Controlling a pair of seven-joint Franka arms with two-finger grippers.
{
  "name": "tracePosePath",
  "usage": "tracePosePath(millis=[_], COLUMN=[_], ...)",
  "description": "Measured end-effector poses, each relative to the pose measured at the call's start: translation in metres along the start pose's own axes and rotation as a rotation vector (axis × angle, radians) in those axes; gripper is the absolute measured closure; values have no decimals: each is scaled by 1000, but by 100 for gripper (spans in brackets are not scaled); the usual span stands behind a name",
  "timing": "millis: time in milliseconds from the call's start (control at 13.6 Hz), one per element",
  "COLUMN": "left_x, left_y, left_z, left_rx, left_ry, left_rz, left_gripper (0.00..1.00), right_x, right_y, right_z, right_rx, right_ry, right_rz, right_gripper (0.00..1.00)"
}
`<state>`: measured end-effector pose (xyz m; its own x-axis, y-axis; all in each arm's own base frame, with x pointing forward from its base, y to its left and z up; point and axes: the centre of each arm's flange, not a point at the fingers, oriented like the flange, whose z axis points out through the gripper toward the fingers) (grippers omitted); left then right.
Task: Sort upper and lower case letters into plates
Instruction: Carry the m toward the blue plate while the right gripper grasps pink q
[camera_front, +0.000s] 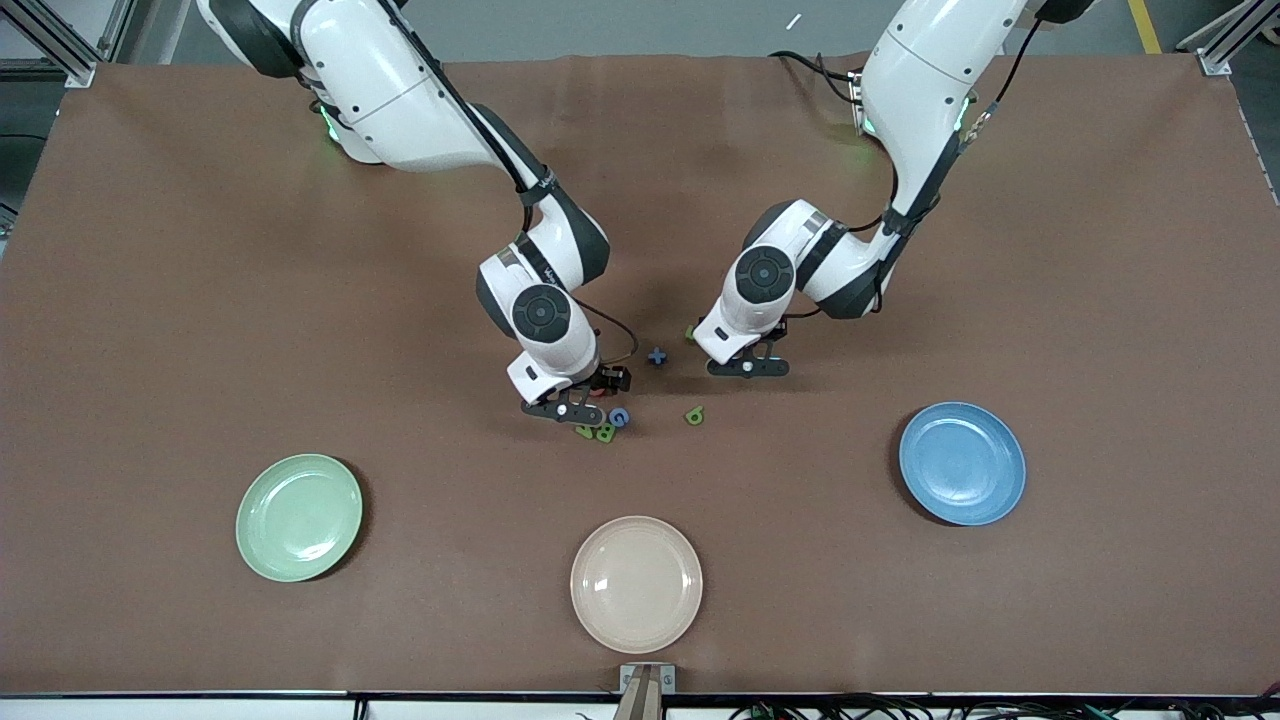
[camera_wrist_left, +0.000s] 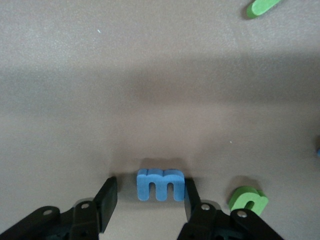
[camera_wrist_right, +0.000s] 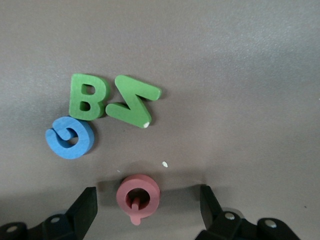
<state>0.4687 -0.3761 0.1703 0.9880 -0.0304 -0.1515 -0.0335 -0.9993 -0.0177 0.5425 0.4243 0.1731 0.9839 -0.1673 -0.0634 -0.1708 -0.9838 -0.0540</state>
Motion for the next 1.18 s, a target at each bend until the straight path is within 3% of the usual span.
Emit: tracePosePath(millis=[147, 221, 442, 516, 811, 1032, 1180], left_x=[1, 1, 2, 3, 25, 65, 90], left_y=[0, 1, 1, 2, -21, -93, -163], left_z=[-1, -2, -2, -3, -20, -71, -97], left_rx=[-1, -3, -4, -6, -14, -15, -8], left_ry=[3, 5, 7, 9, 27, 48, 76], left_rz=[-1, 0, 0, 0, -49, -177, -260], left_gripper=[41, 48, 52, 58, 60, 60, 60], right_x=[0, 0, 0, 0, 1, 14, 54], right_y=[0, 0, -2, -3, -3, 8, 37], right_z=[1, 1, -4, -4, -7, -10, -28], right_rx=[-12, -14, -10, -9, -10, -15, -27], right_ry=[8, 10, 19, 19, 20, 36, 52], right_rz=[-15, -18, -23, -24, -24, -6, -21], right_gripper=[20, 21, 51, 57, 64, 64, 64])
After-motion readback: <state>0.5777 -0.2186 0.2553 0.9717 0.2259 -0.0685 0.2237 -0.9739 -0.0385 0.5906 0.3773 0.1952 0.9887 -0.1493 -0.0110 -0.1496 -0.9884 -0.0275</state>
